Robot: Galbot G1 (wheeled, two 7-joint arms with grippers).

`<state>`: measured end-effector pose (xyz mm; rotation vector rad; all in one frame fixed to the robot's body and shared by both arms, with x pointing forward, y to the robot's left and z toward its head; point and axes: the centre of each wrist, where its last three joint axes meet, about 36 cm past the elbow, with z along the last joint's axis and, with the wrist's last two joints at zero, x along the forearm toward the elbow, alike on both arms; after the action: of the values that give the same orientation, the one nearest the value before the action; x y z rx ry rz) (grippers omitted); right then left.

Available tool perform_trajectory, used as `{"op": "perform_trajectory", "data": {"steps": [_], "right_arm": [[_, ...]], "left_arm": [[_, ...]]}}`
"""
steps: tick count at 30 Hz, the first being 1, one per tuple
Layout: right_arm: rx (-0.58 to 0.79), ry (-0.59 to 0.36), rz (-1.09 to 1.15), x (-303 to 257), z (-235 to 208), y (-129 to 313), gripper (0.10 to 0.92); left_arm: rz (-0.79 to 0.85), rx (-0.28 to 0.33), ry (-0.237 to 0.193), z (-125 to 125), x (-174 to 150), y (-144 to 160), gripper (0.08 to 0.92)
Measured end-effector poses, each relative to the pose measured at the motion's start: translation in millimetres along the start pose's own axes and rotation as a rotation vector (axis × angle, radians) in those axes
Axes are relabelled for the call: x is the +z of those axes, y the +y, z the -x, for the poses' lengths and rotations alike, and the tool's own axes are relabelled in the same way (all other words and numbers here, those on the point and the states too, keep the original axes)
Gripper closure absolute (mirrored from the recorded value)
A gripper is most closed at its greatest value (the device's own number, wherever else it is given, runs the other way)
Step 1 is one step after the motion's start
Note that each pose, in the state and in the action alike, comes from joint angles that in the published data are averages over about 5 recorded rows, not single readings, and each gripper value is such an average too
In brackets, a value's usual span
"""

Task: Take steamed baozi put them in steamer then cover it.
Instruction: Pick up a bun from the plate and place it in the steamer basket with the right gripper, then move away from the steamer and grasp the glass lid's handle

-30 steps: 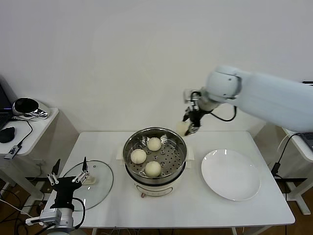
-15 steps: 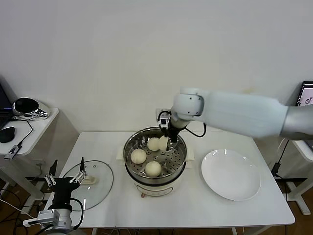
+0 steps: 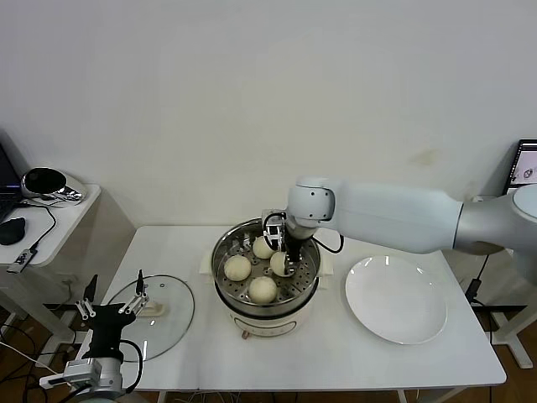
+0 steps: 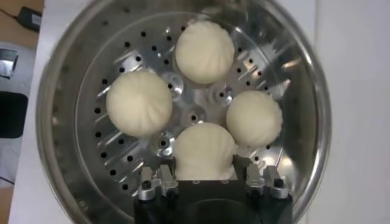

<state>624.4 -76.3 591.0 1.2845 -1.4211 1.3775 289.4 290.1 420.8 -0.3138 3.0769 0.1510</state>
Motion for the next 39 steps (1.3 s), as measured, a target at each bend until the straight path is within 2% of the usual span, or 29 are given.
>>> {"op": "perform_trajectory", "data": {"steps": [4, 11, 14, 22, 29, 39], "right_arm": [[0.002, 0.004, 0.004, 4, 3, 1, 0.413], [0.014, 0.003, 0.008, 11, -6, 1, 0.247], [0.028, -0.006, 0.010, 14, -18, 1, 0.208], [0.098, -0.084, 0.033, 32, -57, 9, 0.200], [0.243, -0.289, 0.115, 70, -68, 41, 0.200], [0.583, -0.657, 0.291, 141, -34, 107, 0.200]], "left_arm": [[0.000, 0.001, 0.002, 0, 1, -1, 0.177], [-0.002, 0.007, 0.001, 0, 0, -3, 0.177], [-0.003, 0.011, 0.001, 1, 0, -5, 0.177], [0.001, 0.018, 0.003, 2, 0, -5, 0.177], [0.015, 0.013, 0.012, 1, 5, -1, 0.177], [0.037, 0.000, 0.026, -1, 14, 2, 0.177]]}}
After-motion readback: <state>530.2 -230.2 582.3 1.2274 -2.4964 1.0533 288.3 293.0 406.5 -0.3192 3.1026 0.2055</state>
